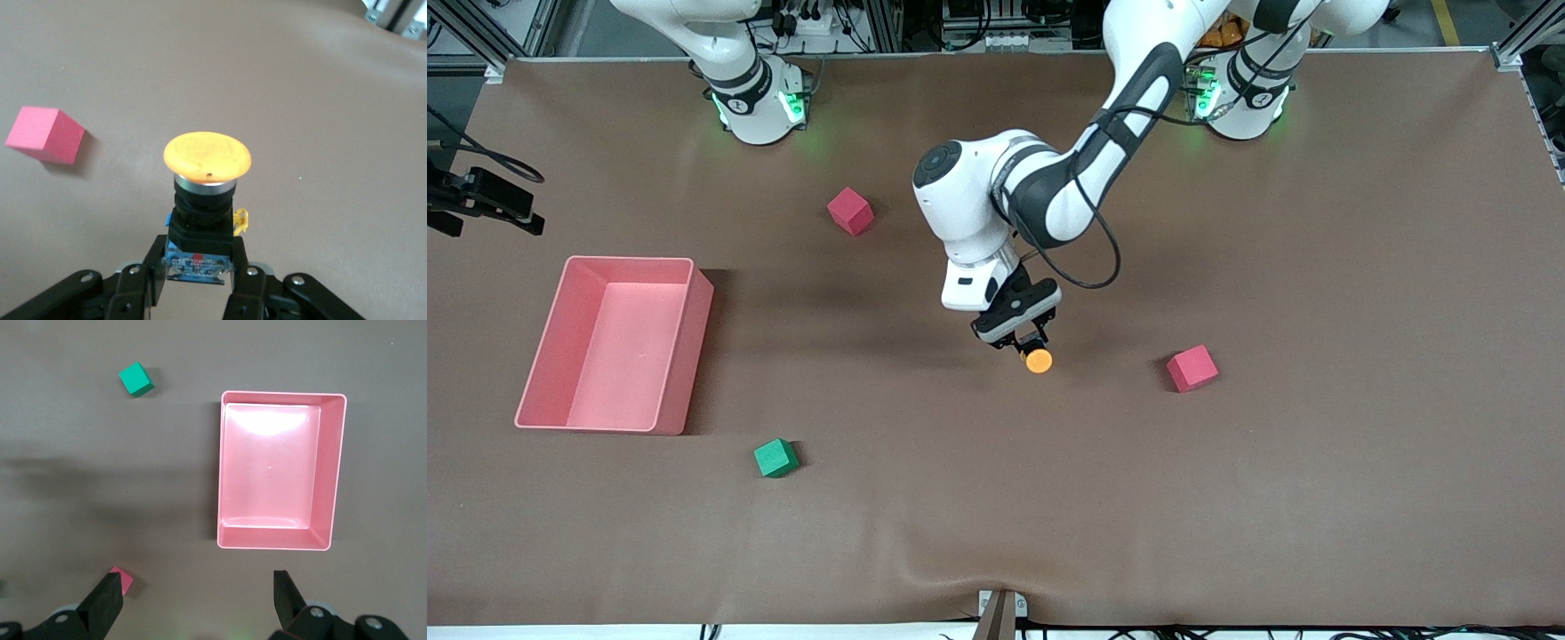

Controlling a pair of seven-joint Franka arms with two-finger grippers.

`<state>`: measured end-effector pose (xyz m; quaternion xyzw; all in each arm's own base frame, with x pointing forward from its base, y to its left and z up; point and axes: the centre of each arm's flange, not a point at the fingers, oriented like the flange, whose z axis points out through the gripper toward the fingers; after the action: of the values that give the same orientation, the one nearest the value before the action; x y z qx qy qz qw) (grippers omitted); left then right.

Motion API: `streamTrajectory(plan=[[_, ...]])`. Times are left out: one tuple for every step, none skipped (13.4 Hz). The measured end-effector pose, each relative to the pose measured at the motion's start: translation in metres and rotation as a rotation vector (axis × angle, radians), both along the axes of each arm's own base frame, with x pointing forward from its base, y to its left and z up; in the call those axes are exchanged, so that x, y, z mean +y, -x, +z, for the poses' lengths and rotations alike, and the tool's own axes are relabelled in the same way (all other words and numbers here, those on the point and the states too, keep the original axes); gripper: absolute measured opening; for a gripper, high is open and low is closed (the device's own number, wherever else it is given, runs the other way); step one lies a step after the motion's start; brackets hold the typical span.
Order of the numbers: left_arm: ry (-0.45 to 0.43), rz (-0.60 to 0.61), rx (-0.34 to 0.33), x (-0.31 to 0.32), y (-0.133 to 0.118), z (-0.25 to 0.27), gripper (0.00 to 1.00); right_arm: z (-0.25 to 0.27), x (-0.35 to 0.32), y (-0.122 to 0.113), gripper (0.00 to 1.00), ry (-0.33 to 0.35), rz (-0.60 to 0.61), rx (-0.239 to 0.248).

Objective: Place and upright button with both arms
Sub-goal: 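Lift the button with the left gripper and rotate it cap-up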

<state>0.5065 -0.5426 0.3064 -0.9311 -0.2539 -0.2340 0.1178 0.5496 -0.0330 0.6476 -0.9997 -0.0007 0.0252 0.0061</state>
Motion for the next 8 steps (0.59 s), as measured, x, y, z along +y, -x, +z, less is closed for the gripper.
streamTrajectory(plan=[[-0.012, 0.033, -0.038, -0.002, 0.004, -0.01, 0.41, 0.0, 0.0, 0.0, 1.0, 0.0, 0.0, 0.0], [-0.018, 0.073, -0.076, -0.004, 0.008, -0.021, 0.41, 0.0, 0.0, 0.0, 1.0, 0.0, 0.0, 0.0], [-0.021, 0.109, -0.104, -0.007, 0.013, -0.031, 0.41, 0.0, 0.0, 0.0, 1.0, 0.0, 0.0, 0.0], [-0.038, 0.137, -0.129, -0.009, 0.019, -0.041, 0.41, 0.0, 0.0, 0.0, 1.0, 0.0, 0.0, 0.0], [-0.07, 0.165, -0.165, -0.009, 0.025, -0.051, 0.41, 0.0, 0.0, 0.0, 1.0, 0.0, 0.0, 0.0], [-0.103, 0.187, -0.209, -0.009, 0.029, -0.059, 0.41, 0.0, 0.0, 0.0, 1.0, 0.0, 0.0, 0.0], [-0.131, 0.199, -0.24, -0.008, 0.032, -0.066, 0.41, 0.0, 0.0, 0.0, 1.0, 0.0, 0.0, 0.0], [-0.157, 0.199, -0.254, -0.009, 0.037, -0.075, 0.41, 0.0, 0.0, 0.0, 1.0, 0.0, 0.0, 0.0]])
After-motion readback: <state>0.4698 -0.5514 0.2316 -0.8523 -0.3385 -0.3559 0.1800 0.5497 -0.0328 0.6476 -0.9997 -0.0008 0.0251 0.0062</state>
